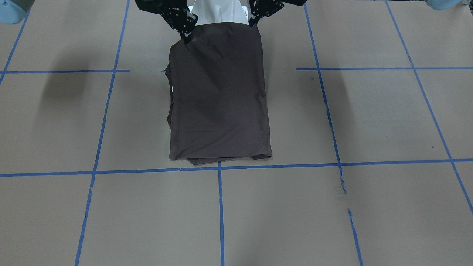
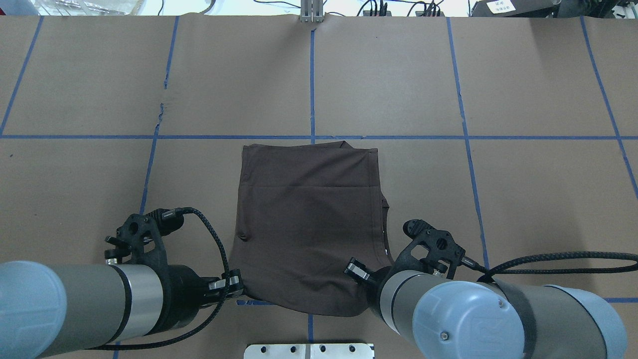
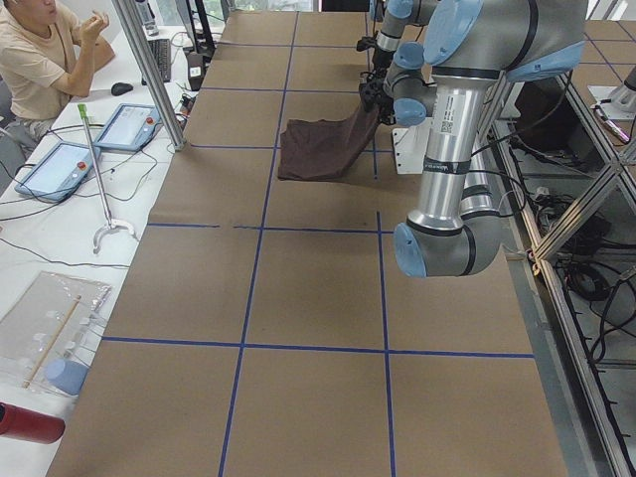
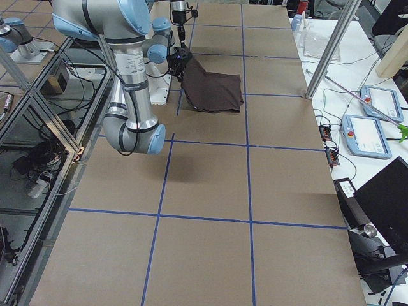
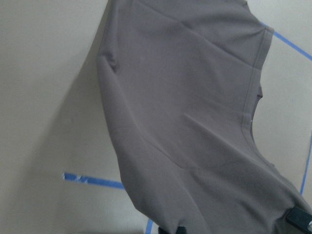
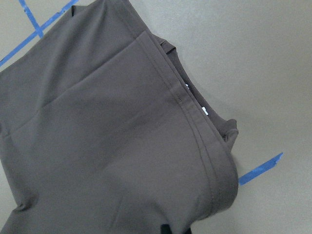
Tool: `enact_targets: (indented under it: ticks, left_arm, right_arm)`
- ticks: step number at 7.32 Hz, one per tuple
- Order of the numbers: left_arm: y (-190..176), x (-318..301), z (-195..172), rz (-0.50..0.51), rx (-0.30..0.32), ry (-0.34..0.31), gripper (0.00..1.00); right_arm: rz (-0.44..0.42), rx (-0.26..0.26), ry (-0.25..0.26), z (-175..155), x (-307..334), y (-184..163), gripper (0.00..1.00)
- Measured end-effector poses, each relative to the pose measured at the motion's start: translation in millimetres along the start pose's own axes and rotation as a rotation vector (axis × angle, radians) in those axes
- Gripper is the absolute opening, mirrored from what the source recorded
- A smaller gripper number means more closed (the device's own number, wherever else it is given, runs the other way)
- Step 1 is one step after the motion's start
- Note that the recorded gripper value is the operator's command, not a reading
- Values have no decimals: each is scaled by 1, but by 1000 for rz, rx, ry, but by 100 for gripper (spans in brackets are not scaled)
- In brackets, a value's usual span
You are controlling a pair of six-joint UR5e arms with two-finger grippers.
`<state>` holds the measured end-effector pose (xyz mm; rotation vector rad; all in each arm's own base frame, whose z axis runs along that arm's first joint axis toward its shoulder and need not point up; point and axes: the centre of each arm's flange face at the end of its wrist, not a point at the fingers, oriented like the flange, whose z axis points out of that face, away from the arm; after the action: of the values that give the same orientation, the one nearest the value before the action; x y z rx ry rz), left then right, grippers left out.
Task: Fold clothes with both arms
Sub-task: 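Lift the near edge with both grippers and fold it toward the far edge, then lay the folded edge down on the far edge and open both grippers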
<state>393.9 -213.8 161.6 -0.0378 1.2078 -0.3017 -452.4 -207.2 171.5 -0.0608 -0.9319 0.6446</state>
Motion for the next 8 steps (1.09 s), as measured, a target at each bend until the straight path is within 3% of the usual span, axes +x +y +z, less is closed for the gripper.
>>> enact_targets:
  ticks: [4, 8]
  left_arm:
    - [-112, 34, 47, 122, 178, -72, 0]
    - [-191, 38, 97, 128, 248, -119, 0]
  right_arm:
    - [19, 143, 12, 38, -62, -74, 0]
    - [28, 195, -10, 112, -107, -124, 0]
